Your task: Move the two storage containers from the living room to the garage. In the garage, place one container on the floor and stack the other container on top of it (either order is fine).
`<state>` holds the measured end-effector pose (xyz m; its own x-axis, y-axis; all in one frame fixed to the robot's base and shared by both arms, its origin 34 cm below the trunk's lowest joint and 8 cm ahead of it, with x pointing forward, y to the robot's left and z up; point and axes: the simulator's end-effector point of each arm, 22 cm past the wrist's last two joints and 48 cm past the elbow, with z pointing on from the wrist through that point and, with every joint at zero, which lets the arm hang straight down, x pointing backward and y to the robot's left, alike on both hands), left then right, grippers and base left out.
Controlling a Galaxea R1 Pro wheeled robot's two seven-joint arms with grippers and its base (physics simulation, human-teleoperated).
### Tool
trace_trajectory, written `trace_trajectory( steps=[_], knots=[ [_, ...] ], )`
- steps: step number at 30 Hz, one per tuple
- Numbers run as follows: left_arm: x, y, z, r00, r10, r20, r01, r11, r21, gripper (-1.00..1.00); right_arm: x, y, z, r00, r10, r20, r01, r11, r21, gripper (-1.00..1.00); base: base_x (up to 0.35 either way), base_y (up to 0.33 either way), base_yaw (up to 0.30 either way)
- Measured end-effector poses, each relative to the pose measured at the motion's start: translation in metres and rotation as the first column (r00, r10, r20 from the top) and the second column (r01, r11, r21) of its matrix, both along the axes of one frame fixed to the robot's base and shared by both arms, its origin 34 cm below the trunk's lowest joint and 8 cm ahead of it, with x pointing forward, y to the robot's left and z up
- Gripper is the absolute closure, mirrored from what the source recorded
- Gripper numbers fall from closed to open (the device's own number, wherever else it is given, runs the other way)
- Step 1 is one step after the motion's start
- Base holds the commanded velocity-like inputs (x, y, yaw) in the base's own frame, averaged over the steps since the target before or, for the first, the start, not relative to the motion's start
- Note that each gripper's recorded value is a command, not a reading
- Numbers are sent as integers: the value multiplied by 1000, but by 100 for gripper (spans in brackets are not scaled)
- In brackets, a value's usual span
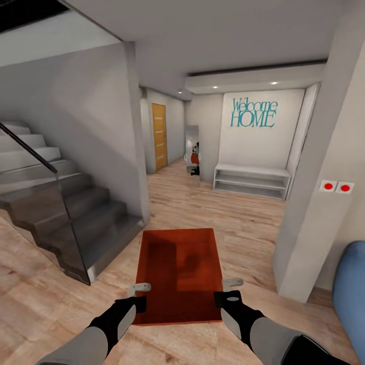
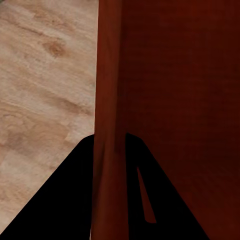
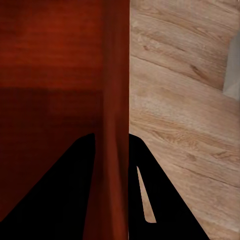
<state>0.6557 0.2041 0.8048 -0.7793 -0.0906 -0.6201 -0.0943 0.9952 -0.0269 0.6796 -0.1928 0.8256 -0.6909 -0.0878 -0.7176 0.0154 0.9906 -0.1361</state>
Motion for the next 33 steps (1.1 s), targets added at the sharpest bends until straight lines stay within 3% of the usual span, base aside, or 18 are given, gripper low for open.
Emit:
trace_trajectory(
  steps=[21,33],
  knots=[
    [0,0,0,1000,-1,0,1,1000,1,100,0,0,0,1000,-1,0,1,1000,1,100,323,0,-3],
    [0,0,0,1000,-1,-1,1,1000,1,100,0,0,0,1000,-1,-1,1,1000,1,100,323,0,-219]
  ],
)
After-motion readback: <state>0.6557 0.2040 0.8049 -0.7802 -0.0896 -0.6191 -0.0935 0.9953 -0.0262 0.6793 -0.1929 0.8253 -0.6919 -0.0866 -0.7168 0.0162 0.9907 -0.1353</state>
